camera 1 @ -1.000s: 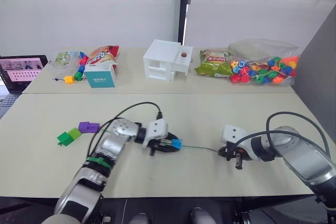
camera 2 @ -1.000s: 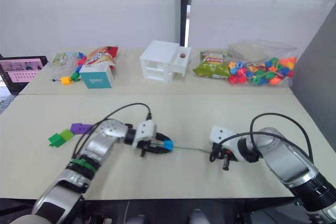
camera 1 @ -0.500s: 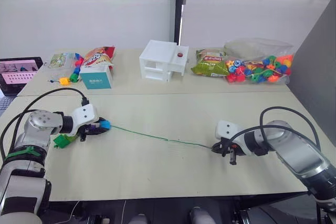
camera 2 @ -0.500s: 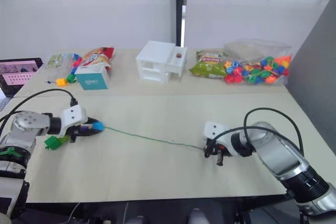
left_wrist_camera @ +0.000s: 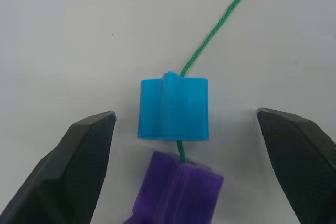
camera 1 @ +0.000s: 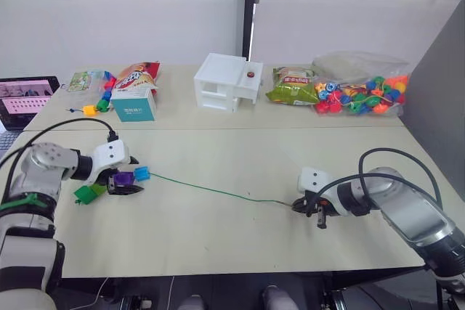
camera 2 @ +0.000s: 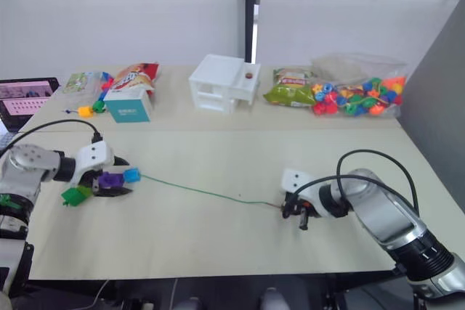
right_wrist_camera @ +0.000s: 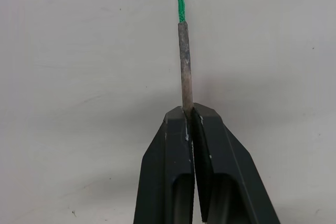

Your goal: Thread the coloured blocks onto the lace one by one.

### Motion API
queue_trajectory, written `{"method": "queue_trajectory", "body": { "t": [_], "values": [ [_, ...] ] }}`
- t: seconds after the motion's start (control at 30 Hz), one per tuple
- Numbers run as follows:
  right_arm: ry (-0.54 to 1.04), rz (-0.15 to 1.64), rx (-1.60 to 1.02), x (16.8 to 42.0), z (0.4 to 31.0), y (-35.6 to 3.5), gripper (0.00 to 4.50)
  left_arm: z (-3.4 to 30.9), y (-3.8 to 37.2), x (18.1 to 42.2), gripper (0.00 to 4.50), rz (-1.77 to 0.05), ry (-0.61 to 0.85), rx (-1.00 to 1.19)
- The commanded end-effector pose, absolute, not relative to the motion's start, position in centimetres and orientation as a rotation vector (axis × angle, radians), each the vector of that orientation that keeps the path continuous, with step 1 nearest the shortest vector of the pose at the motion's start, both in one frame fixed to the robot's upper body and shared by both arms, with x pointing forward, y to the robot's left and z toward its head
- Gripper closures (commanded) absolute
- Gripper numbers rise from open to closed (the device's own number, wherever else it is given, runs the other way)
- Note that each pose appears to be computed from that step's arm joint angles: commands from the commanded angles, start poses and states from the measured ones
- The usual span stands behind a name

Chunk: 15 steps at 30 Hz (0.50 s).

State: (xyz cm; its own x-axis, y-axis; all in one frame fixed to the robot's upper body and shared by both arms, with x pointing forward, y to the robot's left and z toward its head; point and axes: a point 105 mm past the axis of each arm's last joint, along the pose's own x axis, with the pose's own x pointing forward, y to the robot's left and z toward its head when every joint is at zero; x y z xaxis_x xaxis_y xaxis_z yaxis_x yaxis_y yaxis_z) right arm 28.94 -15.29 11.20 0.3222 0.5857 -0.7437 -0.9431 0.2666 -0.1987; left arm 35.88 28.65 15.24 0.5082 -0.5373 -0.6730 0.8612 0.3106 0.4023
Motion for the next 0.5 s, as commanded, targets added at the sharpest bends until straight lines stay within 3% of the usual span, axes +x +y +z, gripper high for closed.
{"method": "queue_trajectory", "body": {
  "t": [0.03, 0.17, 0.3, 0.5],
  "values": [
    [0.549, 1.124, -0.701, 28.9, 12.2, -14.4, 4.5, 18.8, 27.9, 36.4, 0.02, -0.997, 0.473, 0.946],
    [0.544, 1.125, -0.685, 28.9, 11.8, -13.9, 4.5, 18.3, 27.6, 35.9, 0.02, -1.11, 0.67, 1.006],
    [0.535, 1.119, -0.672, 28.9, 11.6, -13.5, 4.5, 18.3, 28.0, 36.7, 0.02, -1.075, 0.833, 1.089],
    [0.525, 1.098, -0.65, 28.8, 11.4, -13.3, 4.5, 17.9, 26.8, 38.4, 0.02, -1.022, 0.865, 1.158]
  ]
}}
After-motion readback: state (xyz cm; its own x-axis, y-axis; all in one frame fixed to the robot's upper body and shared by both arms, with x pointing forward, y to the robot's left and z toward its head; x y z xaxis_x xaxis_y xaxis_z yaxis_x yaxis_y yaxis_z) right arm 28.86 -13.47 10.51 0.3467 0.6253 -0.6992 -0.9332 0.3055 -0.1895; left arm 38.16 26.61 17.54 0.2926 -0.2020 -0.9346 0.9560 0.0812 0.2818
